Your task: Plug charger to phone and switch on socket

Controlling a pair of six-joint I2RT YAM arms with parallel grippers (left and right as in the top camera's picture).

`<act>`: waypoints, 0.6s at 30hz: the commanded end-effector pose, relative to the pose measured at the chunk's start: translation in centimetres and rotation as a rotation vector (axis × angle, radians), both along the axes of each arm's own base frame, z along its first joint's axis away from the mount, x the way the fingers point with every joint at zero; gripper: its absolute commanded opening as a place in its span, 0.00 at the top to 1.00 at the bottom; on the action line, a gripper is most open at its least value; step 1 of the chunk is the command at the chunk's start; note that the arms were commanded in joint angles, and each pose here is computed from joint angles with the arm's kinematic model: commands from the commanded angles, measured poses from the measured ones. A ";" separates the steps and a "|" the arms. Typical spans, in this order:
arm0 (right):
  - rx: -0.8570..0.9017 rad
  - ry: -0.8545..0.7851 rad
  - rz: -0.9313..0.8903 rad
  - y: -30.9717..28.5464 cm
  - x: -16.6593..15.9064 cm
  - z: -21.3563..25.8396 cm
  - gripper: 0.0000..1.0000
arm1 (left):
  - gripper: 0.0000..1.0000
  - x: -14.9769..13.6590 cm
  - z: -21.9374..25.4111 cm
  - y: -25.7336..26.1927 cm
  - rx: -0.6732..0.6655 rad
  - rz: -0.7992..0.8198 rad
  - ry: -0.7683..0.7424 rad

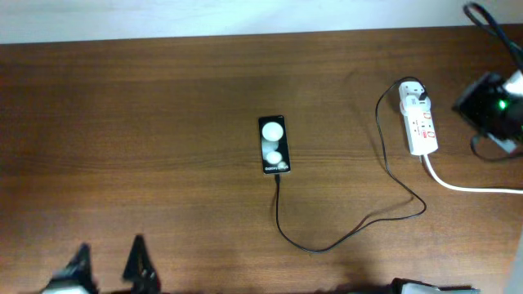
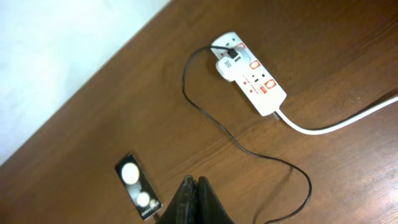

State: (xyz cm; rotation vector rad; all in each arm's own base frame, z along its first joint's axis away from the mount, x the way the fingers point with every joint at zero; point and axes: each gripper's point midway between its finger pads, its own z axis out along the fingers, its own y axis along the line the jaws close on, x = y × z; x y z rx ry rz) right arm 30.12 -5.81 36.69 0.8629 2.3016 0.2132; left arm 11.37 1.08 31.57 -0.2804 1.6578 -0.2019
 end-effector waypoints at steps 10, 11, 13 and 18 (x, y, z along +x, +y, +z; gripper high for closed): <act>0.041 -0.034 0.226 4.5 -5.6 1.9 0.96 | 0.01 12.6 -14.3 -0.9 -0.006 0.013 -0.012; 0.037 -0.044 0.227 4.6 -6.0 2.1 0.96 | 0.01 12.8 -15.0 -0.9 -0.006 0.013 -0.016; 0.033 -0.056 0.227 4.9 -7.1 2.5 0.96 | 0.01 13.2 -15.6 -0.9 -0.008 0.013 -0.036; 0.016 -0.106 0.227 5.4 -9.4 3.6 0.89 | 0.01 13.2 -15.6 -0.9 -0.009 0.013 -0.040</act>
